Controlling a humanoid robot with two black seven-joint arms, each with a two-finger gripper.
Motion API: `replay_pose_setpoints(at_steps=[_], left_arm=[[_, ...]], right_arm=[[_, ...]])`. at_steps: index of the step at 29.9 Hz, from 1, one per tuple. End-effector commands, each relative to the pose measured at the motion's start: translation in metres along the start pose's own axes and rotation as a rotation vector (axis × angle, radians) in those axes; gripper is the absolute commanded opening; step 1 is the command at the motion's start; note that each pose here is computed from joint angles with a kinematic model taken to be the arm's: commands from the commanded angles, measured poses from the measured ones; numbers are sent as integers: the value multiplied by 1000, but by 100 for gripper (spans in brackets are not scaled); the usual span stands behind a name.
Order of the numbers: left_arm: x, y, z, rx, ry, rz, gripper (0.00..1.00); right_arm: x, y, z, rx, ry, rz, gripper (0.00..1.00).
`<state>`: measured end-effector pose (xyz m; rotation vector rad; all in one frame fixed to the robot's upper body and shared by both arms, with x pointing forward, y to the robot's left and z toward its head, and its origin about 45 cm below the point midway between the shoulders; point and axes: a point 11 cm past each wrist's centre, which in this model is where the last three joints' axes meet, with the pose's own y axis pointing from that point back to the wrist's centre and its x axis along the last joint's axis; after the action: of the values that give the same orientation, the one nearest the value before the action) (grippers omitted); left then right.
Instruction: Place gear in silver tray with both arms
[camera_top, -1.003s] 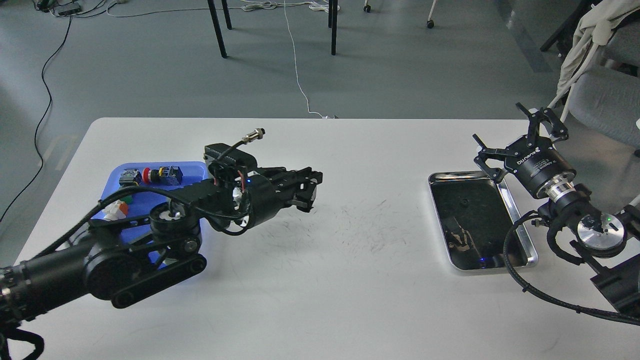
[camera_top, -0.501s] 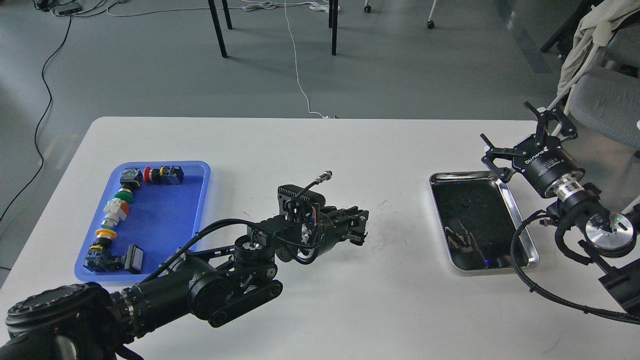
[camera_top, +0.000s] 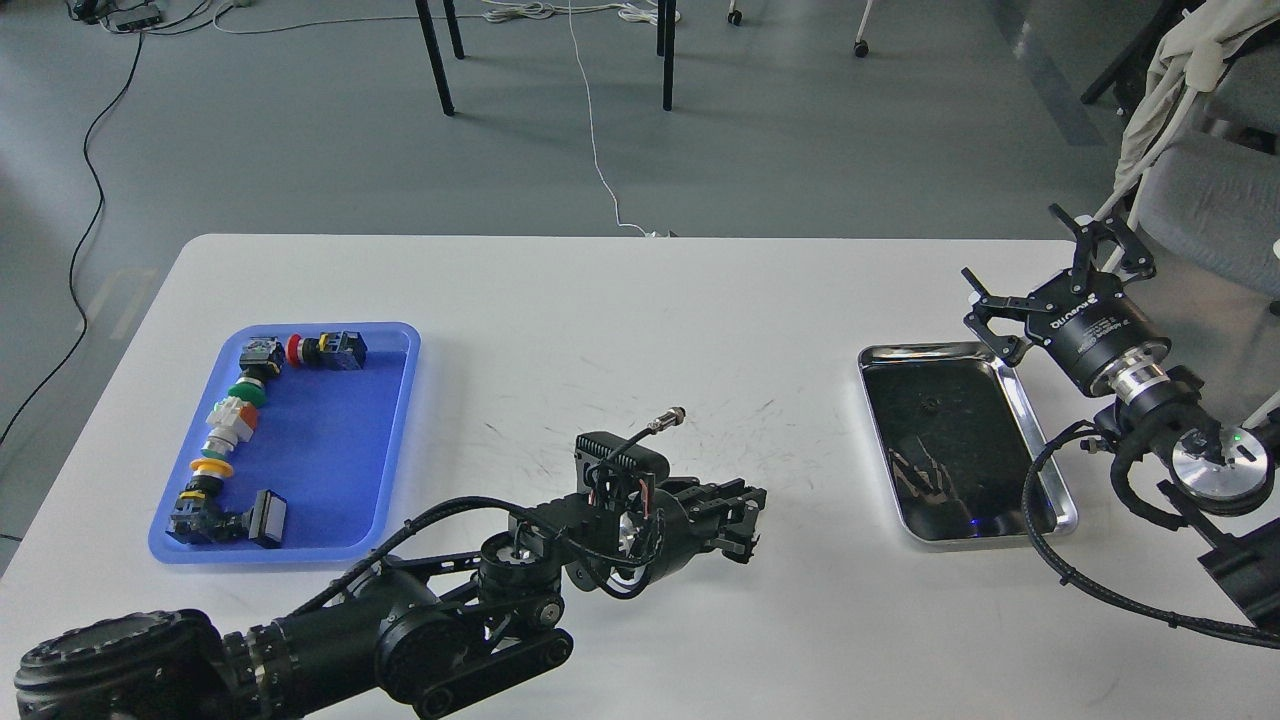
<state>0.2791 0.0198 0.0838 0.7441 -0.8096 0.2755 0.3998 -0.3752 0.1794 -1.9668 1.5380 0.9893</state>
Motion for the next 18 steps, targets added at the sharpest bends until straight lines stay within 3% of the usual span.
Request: replay_pose_setpoints(at_steps=[1,8,11,15,18], left_arm=[[3,0,0,-1,5,25,34],[8,0,1,-5,46,74,48],[13,1,0,-4,94,107,63],[31,1,-3,3,150,179,95],[66,5,-15,30,274,281,98]], right_arm=[[0,0,0,-3,3,-1,98],[-6,-2,-1,-21,49,-18,98],[-19,-10,-3,-22,54,-55,98],[-52,-25,0,-72,136,-147,98],[-88,-37,7,-137,268,-249,98]])
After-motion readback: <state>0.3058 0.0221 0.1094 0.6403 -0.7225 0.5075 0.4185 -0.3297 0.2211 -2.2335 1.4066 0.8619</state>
